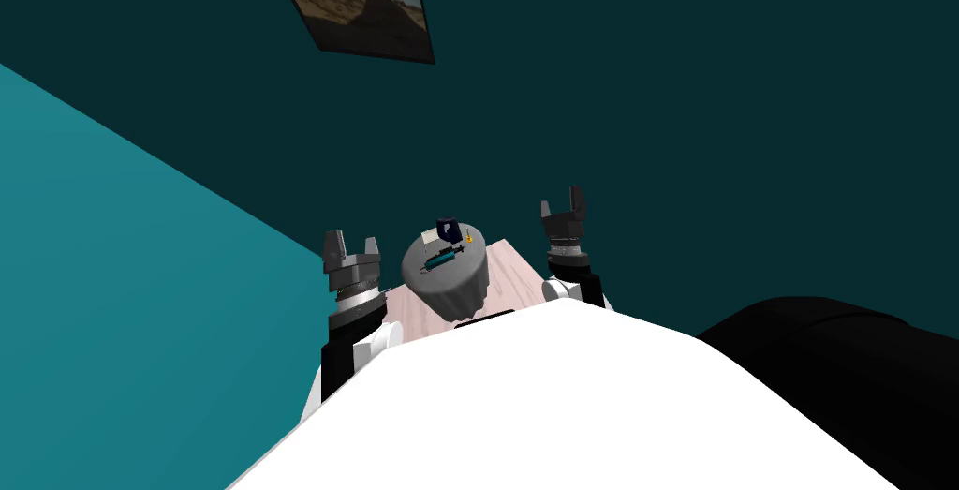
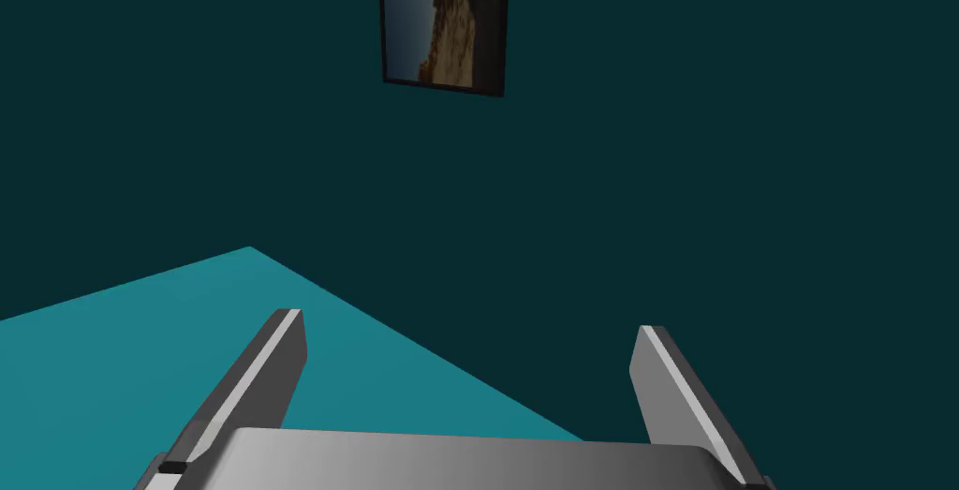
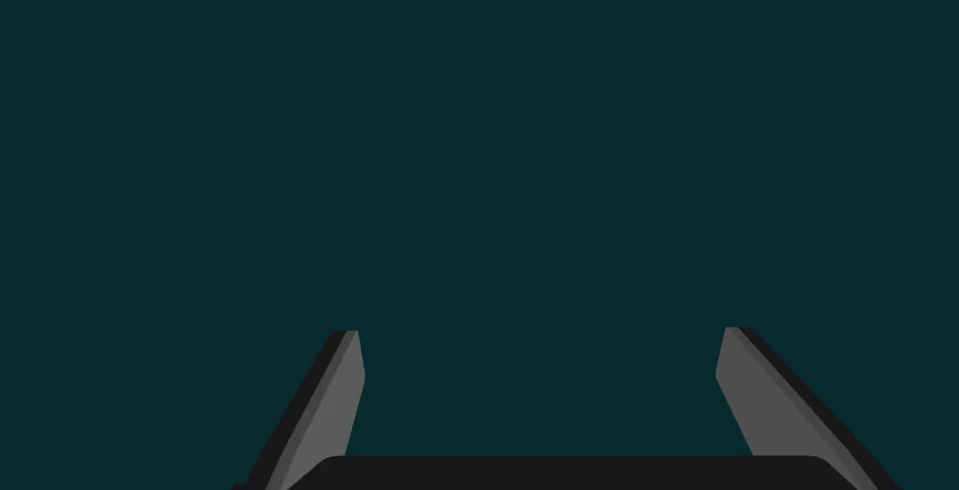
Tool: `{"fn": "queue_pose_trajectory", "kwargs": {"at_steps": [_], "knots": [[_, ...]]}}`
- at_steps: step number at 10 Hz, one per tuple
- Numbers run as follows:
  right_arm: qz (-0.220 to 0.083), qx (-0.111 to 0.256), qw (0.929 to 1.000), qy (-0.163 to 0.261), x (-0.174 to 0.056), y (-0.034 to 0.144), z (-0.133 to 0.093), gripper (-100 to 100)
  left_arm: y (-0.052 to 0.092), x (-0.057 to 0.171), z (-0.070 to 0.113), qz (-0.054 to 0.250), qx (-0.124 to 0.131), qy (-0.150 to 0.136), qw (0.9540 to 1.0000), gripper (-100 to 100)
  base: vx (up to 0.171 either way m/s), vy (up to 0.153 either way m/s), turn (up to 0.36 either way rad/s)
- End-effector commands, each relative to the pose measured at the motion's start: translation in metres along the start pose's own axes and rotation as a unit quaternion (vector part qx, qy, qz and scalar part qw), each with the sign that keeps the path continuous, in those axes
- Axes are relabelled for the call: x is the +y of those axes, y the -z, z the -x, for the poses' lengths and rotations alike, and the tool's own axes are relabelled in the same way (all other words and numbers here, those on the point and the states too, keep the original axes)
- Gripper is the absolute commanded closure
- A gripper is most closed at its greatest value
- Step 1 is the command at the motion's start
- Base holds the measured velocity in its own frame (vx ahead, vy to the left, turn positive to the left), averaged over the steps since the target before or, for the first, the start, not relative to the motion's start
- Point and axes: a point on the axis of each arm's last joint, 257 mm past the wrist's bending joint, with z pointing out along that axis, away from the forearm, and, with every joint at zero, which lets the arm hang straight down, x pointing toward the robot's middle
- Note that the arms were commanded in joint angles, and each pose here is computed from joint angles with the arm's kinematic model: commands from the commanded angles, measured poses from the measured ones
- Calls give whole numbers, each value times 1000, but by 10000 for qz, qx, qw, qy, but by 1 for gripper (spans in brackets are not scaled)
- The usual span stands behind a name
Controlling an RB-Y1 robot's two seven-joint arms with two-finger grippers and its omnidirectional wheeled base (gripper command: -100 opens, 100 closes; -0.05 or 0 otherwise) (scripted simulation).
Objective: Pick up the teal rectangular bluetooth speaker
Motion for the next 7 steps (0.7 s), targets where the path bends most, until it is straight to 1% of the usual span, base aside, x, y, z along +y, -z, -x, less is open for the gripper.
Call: {"fn": "queue_pose_trajectory", "kwargs": {"at_steps": [1, 3, 6, 7], "knots": [[0, 0, 10000, 0, 0, 0, 0, 0, -5, 14, -8, 116, 190, -2, 9998, -100, -24, -14, -27], [0, 0, 10000, -1, 0, 0, 0, 0, -12, 33, -16, 276, 365, 19, 9990, -100, -49, -32, -34], [0, 0, 10000, -1, 0, 0, 0, 0, -26, 70, -30, 608, 633, 55, 9961, -100, -68, -37, -42], [0, 0, 10000, -1, 0, 0, 0, 0, -28, 69, -31, 591, 636, 61, 9962, -100, -50, -37, -9]]}}
